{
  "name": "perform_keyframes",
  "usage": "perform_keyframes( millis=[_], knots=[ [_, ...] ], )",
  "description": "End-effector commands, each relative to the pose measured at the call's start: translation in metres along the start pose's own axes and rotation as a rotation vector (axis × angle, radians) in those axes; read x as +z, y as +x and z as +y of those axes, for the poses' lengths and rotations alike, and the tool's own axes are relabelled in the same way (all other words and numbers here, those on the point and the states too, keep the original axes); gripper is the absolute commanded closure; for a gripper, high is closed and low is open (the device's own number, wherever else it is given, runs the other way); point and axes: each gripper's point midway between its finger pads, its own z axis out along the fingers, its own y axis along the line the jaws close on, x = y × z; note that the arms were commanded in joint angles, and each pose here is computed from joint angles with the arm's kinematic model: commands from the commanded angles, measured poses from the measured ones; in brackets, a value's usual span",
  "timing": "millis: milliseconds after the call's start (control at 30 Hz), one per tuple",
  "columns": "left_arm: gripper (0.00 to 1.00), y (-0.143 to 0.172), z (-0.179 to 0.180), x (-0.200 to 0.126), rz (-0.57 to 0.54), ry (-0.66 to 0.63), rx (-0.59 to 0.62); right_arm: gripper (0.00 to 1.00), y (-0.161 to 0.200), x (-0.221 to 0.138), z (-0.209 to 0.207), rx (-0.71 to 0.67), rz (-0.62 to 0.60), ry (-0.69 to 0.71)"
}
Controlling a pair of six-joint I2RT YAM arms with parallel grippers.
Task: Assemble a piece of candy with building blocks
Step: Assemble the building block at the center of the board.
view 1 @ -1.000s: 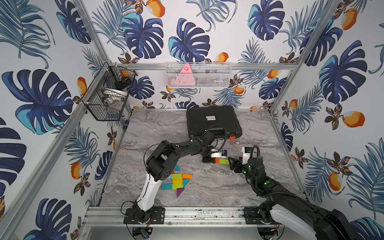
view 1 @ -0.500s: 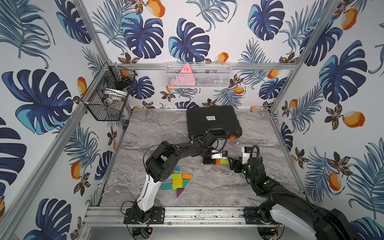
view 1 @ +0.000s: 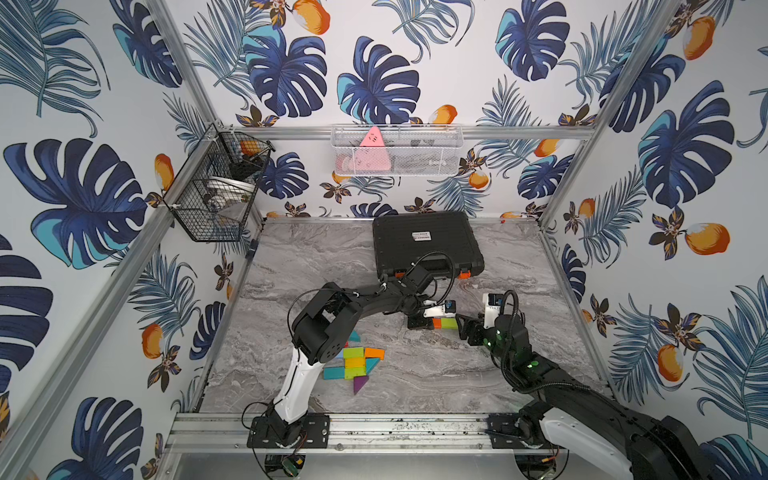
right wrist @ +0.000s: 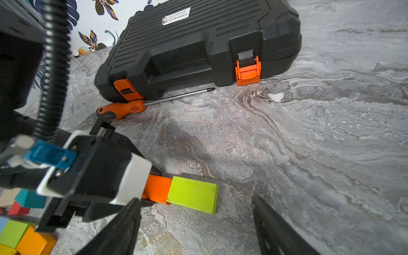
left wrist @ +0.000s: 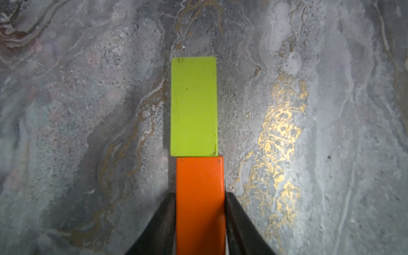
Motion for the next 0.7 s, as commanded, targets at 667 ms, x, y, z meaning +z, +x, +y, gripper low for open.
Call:
perform_keyframes(
  millis=[667],
  knots=[
    [0.29, 0.012, -0.004, -0.011, 0.028, -0.010, -0.023, 0.18, -0.011, 0.000, 0.005, 0.006, -0.040, -0.016]
  ],
)
